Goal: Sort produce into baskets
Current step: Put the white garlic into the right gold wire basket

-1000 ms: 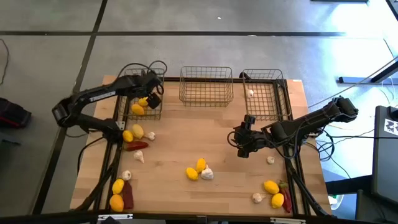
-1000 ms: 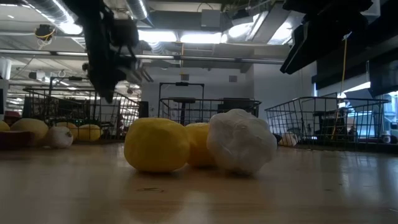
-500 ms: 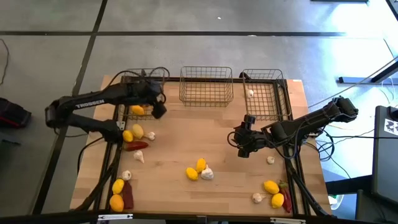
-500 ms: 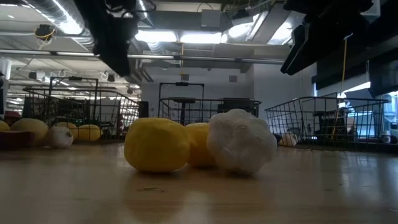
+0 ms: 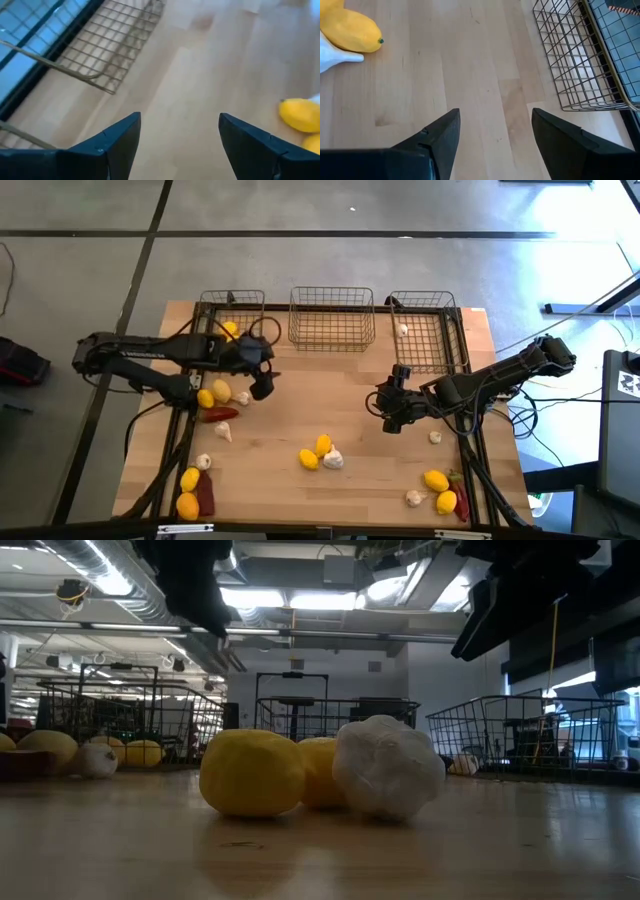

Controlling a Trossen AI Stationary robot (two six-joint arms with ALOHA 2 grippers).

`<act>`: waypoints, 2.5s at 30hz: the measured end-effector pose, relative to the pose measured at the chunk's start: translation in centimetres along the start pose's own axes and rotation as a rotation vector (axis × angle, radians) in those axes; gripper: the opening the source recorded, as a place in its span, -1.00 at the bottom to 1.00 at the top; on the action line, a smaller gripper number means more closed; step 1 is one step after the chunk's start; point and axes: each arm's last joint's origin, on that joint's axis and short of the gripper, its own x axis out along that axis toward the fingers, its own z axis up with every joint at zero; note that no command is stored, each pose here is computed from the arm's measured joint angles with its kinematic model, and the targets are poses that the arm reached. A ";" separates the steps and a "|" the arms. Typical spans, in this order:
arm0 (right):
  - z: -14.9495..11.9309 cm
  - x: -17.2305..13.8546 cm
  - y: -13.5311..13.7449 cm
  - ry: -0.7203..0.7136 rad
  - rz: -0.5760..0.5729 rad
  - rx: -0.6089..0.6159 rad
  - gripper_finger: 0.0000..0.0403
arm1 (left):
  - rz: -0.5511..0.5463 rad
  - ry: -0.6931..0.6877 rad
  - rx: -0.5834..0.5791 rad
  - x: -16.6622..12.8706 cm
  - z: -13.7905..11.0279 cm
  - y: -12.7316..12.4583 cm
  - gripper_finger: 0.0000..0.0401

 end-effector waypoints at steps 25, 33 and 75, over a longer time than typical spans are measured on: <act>0.3 0.0 0.0 -0.025 -0.003 -0.018 0.21 | 0.044 0.307 -0.035 2.3 -7.9 -1.8 0.31; 0.3 0.0 0.0 -0.029 -0.005 -0.022 0.21 | 0.046 0.374 -0.011 3.2 -9.0 -2.3 0.31; 0.5 0.0 0.1 -0.044 -0.002 -0.024 0.21 | 0.249 0.757 0.212 8.8 -12.9 -3.7 -0.06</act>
